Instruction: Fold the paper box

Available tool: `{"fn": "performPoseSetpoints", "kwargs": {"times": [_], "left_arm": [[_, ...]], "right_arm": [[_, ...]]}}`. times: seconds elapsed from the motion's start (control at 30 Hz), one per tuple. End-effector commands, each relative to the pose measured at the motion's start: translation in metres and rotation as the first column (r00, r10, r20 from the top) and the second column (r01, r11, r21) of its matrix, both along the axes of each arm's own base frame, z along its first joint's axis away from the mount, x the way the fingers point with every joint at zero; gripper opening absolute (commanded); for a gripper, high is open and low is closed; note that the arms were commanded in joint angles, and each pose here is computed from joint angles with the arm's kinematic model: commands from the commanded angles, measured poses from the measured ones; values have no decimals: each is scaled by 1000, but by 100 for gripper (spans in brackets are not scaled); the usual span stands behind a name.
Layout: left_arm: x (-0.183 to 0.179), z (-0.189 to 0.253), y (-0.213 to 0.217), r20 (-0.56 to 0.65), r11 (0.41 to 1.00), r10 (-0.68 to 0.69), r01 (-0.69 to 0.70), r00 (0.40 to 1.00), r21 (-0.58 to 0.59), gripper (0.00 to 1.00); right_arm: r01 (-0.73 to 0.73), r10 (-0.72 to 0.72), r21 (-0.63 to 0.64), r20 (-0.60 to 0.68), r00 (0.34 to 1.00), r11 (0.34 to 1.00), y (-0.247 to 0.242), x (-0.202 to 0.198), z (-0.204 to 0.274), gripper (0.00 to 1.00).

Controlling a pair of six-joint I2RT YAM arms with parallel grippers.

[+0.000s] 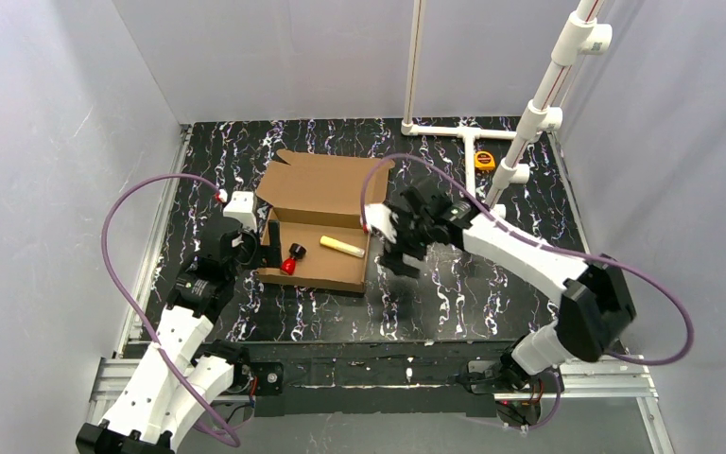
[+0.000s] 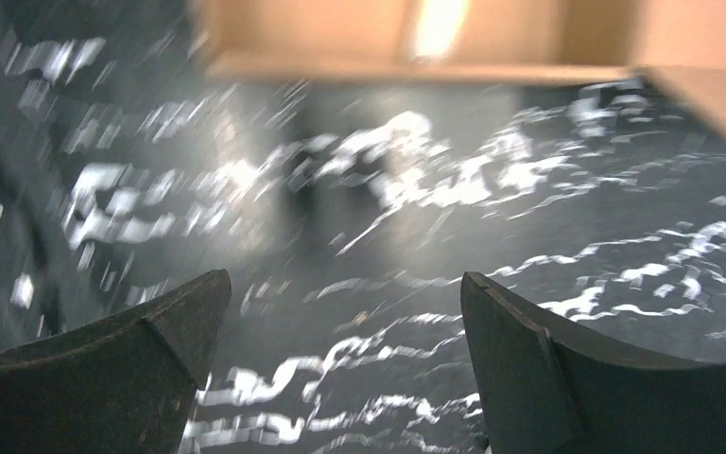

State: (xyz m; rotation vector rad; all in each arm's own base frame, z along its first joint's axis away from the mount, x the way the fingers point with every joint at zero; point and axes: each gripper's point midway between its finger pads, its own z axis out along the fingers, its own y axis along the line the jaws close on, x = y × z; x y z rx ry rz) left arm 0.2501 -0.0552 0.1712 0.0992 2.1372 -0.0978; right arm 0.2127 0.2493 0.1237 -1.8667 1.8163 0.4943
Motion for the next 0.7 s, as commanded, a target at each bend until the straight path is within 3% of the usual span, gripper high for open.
{"fn": "performPoseSetpoints", "kwargs": {"times": [0.0,0.07,0.17,0.27,0.3,0.37,0.53,0.67], "left_arm": [[-1,5,18,23,996,61,-62,998,63,99],[-1,7,20,35,995,66,-68,997,67,99],[-2,9,19,49,996,64,-67,997,57,99],[-1,10,14,50,998,44,-46,998,39,99],[-1,10,13,46,999,39,-40,998,36,99],[-1,10,11,41,999,31,-32,999,33,99],[-1,13,10,48,999,25,-26,999,27,99],[0,13,9,49,999,16,-17,999,32,99]], "right_arm": [[472,-512,348,27,858,810,65,105,74,100],[647,-715,437,-14,699,625,67,144,88,100],[762,-854,492,-69,516,421,62,180,98,100],[840,-893,471,-205,401,269,61,202,90,100],[880,-895,437,-293,336,187,57,212,82,100],[929,-890,360,-391,234,86,47,229,61,100],[968,-871,249,-471,137,18,28,259,16,95],[980,-830,198,-543,129,23,36,264,0,85]]}}
